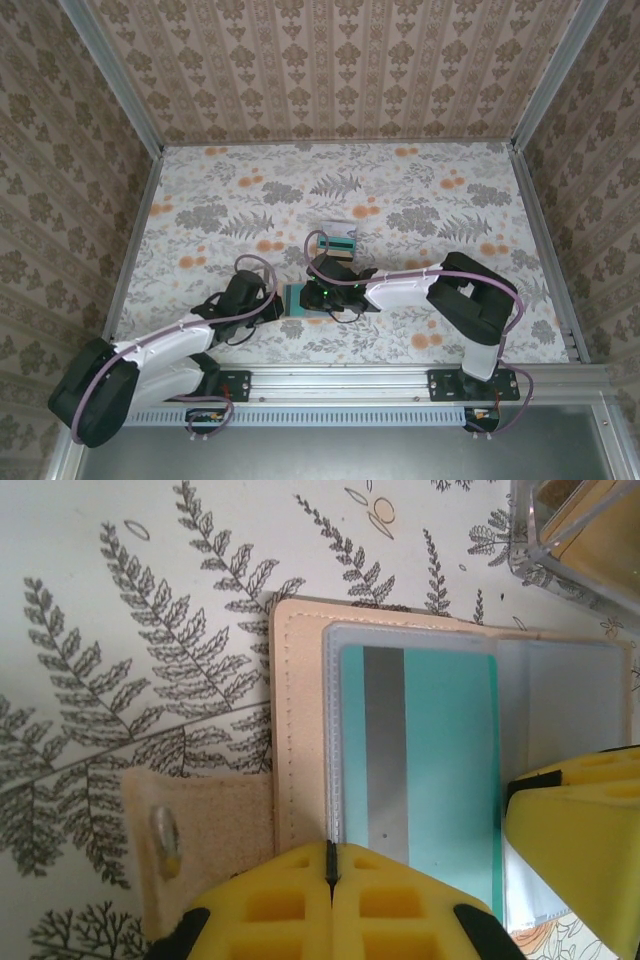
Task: Take the credit cards out of the card holder
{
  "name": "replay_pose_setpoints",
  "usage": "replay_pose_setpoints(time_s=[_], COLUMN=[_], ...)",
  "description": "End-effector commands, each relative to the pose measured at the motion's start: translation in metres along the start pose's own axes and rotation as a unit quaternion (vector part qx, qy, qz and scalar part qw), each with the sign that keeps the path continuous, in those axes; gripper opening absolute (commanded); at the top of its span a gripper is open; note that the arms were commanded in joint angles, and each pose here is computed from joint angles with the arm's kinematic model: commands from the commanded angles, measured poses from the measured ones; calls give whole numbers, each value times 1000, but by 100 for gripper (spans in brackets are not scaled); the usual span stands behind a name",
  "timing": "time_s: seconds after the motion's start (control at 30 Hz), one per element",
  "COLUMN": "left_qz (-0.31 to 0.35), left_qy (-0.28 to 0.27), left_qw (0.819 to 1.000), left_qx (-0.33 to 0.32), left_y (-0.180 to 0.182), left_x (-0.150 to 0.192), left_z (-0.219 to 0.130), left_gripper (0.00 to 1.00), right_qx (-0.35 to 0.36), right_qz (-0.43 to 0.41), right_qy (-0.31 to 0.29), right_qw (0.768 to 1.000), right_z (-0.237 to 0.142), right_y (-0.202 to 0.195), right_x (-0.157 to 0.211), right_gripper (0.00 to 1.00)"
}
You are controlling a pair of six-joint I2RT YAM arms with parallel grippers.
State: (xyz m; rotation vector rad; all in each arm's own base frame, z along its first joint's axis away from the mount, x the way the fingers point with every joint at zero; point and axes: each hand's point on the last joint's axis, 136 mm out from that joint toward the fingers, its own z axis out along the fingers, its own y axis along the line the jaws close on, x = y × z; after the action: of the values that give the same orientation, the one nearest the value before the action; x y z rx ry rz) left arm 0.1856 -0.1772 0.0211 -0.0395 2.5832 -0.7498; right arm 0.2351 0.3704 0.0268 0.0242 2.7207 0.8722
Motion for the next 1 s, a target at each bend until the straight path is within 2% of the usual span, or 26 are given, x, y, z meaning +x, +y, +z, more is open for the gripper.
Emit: replay_pose_setpoints(time_s=[0.0,0.17,0.6,0.97], left_qz=[-21,-18,-10,-8], left_qy=[23,18,23,23], left_qw=[998,998,998,998], left_qx=[-50,-54,-54,-56], left_y=[25,25,24,23], left_x=[22,24,25,25], left_z=[-1,-2,2,2], left_gripper=[2,2,2,2], right_qx=[20,24,-20,16], right_qz=[-18,-16,-8,-8], right_qy=[-5,1,20,18], right_qw=[1000,1000,1000,1000], right_z=[-13,-11,2,2], right_y=[1,-3,12,-2], right_x=[-2,1,7,7], right_gripper=[22,22,19,19])
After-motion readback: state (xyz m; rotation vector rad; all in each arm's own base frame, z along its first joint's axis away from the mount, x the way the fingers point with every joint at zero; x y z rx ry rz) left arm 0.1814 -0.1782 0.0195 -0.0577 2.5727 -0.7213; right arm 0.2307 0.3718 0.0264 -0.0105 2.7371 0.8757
